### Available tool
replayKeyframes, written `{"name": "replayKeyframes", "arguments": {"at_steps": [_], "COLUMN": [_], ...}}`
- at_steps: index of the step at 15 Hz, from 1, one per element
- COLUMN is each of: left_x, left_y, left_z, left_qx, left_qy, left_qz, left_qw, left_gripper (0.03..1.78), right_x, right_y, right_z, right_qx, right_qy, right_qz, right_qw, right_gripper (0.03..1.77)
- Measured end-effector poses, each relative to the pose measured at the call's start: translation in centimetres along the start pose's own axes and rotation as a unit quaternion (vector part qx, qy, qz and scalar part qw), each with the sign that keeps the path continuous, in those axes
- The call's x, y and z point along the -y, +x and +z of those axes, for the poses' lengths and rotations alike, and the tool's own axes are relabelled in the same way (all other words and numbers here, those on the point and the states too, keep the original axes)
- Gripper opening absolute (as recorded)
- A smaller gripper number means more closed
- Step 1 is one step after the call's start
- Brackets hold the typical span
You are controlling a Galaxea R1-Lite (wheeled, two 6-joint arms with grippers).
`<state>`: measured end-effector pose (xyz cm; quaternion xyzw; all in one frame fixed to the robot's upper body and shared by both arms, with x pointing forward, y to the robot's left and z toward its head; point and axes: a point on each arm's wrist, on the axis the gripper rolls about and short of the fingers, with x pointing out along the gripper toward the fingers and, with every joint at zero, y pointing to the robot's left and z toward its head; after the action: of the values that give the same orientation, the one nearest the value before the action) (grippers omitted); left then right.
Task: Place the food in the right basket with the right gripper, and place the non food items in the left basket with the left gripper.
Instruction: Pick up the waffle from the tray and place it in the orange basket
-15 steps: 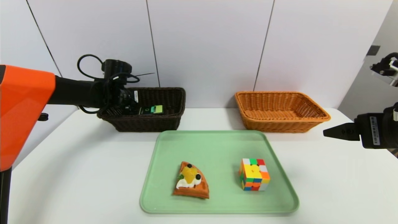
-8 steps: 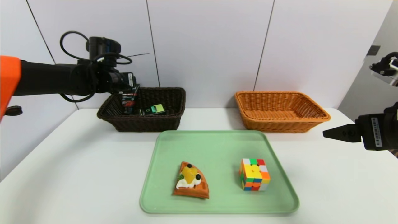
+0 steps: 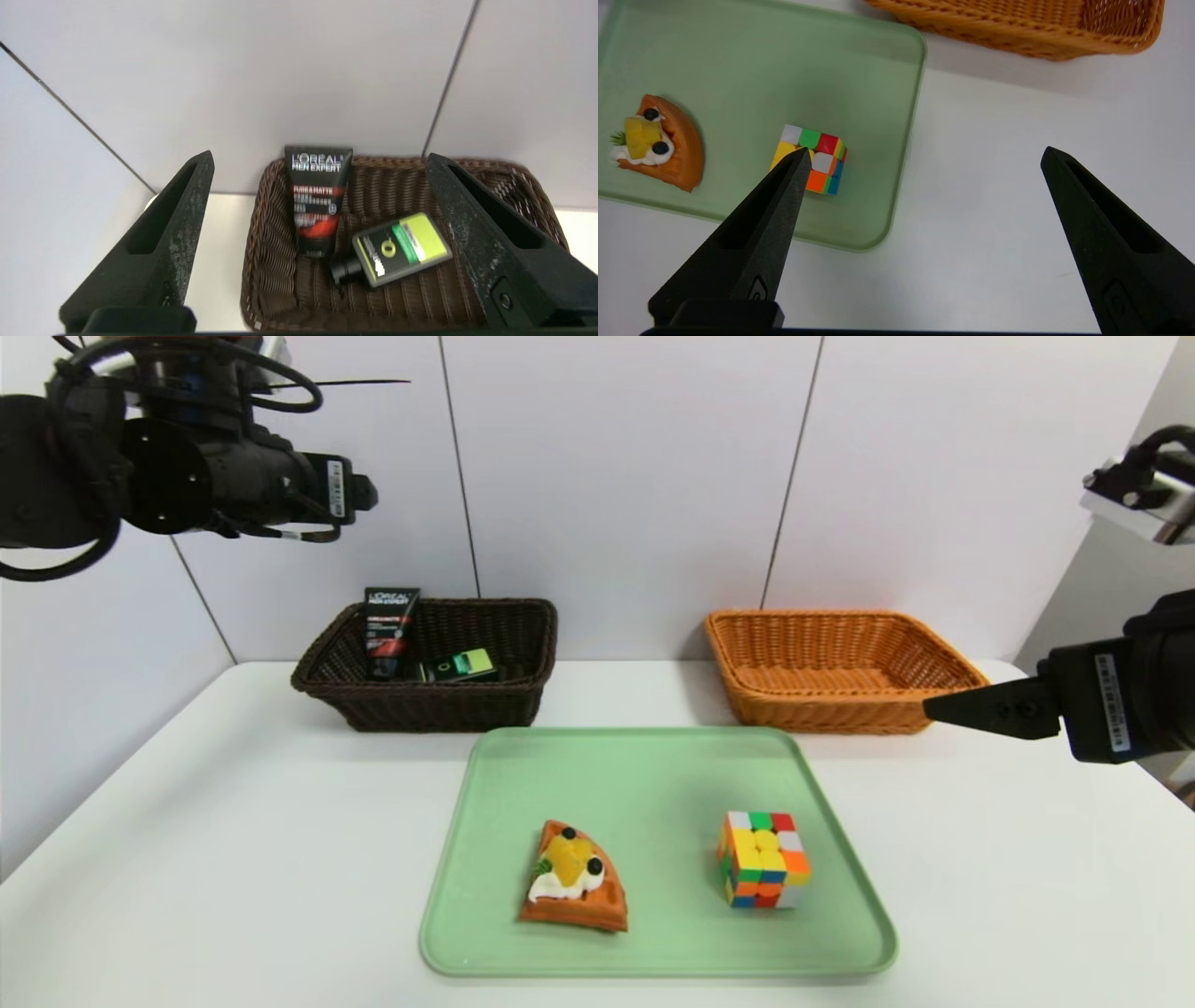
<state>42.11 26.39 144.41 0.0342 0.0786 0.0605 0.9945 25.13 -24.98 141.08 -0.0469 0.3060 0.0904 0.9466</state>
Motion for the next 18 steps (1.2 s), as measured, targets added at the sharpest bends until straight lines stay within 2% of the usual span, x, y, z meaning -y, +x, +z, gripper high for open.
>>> {"name": "replayKeyframes", "arguments": {"at_steps": [3,5,7,9,11,14,18], "left_x": [0.1,0.5,0.5,0.5,0.2,-1.0,-3.5], "left_y": [-4.5,-7.6,-10.5,-13.0,-15.0,-17.0,-18.8], "left_z": [-0.3,-1.1,-2.7,-4.5,-6.4,-8.9,-11.2], "left_qx": [-0.040,-0.067,-0.098,-0.115,-0.131,-0.149,-0.155], "left_qy": [0.005,-0.012,-0.016,-0.020,-0.040,-0.045,-0.052], "left_qz": [-0.064,-0.098,-0.114,-0.111,-0.096,-0.087,-0.054], "left_qw": [0.9971,0.9929,0.9886,0.9869,0.9860,0.9839,0.9851], "left_gripper": [1.64,1.66,1.67,1.67,1.67,1.68,1.69], "right_x": [-1.3,-2.4,-4.1,-6.5,-9.5,-13.4,-17.4], "right_y": [-0.9,-1.3,-1.2,0.3,2.5,6.0,10.0], "right_z": [2.1,4.0,5.6,6.5,6.3,5.4,3.3], "right_qx": [0.025,0.031,0.023,-0.012,-0.050,-0.085,-0.143], "right_qy": [-0.010,0.000,0.012,0.022,0.015,0.006,0.019], "right_qz": [0.029,0.047,0.067,0.078,0.090,0.099,0.107], "right_qw": [0.9992,0.9984,0.9974,0.9966,0.9946,0.9914,0.9837], "right_gripper": [1.70,1.70,1.70,1.70,1.70,1.70,1.70]}}
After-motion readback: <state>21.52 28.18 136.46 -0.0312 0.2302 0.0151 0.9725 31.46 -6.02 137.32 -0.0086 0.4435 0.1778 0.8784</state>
